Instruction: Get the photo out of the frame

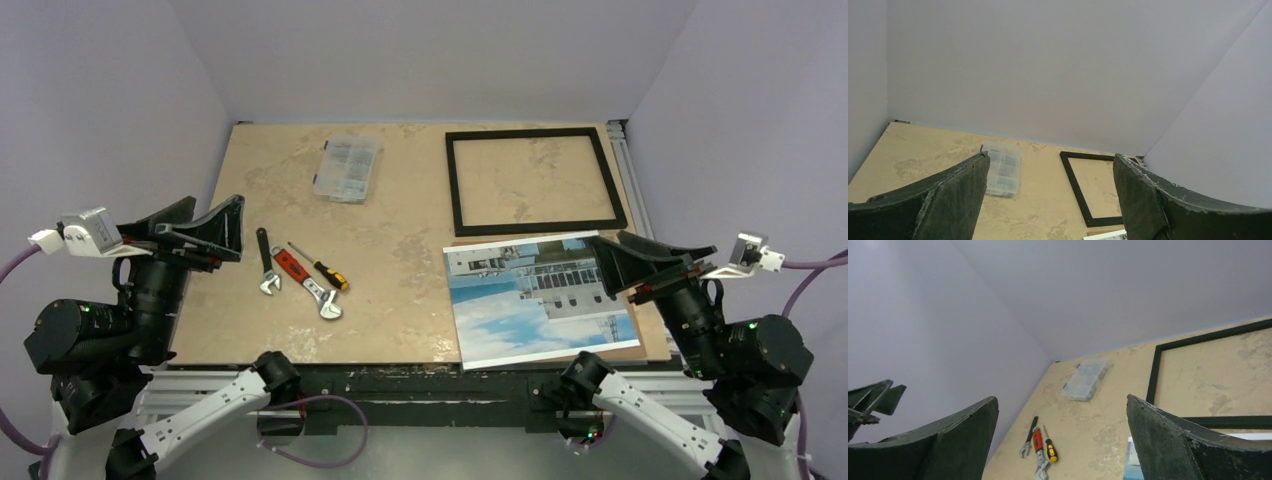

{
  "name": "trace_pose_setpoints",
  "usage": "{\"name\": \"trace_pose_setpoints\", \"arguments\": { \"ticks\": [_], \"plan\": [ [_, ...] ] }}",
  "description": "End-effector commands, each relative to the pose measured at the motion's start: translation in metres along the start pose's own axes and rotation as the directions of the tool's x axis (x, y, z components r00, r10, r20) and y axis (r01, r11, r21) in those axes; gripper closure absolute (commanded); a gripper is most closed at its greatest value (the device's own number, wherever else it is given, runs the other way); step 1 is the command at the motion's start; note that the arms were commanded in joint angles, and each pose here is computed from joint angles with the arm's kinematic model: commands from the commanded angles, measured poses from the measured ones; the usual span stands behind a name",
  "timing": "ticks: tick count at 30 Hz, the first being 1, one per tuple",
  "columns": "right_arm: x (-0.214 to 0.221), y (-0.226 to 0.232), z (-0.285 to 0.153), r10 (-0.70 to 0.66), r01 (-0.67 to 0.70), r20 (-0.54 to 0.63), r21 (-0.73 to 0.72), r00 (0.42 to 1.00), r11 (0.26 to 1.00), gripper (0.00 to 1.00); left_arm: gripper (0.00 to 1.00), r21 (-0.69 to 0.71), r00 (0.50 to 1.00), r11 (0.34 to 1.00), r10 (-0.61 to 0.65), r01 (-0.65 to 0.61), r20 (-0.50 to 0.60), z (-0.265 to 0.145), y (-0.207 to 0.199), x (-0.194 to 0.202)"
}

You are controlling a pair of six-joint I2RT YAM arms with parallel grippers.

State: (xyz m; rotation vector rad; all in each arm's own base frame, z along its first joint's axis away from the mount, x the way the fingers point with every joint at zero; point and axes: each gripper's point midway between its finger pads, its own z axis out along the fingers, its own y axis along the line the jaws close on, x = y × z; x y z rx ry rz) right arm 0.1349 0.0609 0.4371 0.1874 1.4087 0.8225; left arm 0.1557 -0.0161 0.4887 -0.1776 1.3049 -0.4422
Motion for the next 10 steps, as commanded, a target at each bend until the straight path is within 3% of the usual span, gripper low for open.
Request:
{"name": "trace_pose_setpoints", "arguments": {
  "ticks": [1, 7, 10],
  "plan": [
    [-0.012, 0.015, -0.003, 0.020, -0.015, 0.055, -0.087, 0.998, 0.996, 0.01, 0.10, -0.016, 1.000, 1.000, 0.019, -0.019, 0.005, 0.001, 0.002, -0.004],
    [-0.015, 0.027, -0.006, 0.016, -0.004, 0.076, -0.162, 0.997, 0.987, 0.01, 0.10, -0.015, 1.000, 1.000, 0.023, -0.023, 0.009, 0.002, 0.001, -0.006],
    [-0.012, 0.014, -0.003, -0.011, 0.014, 0.044, -0.082, 0.999, 0.997, 0.01, 0.10, -0.016, 1.000, 1.000, 0.024, -0.024, 0.008, 0.003, 0.001, -0.006]
  ]
}}
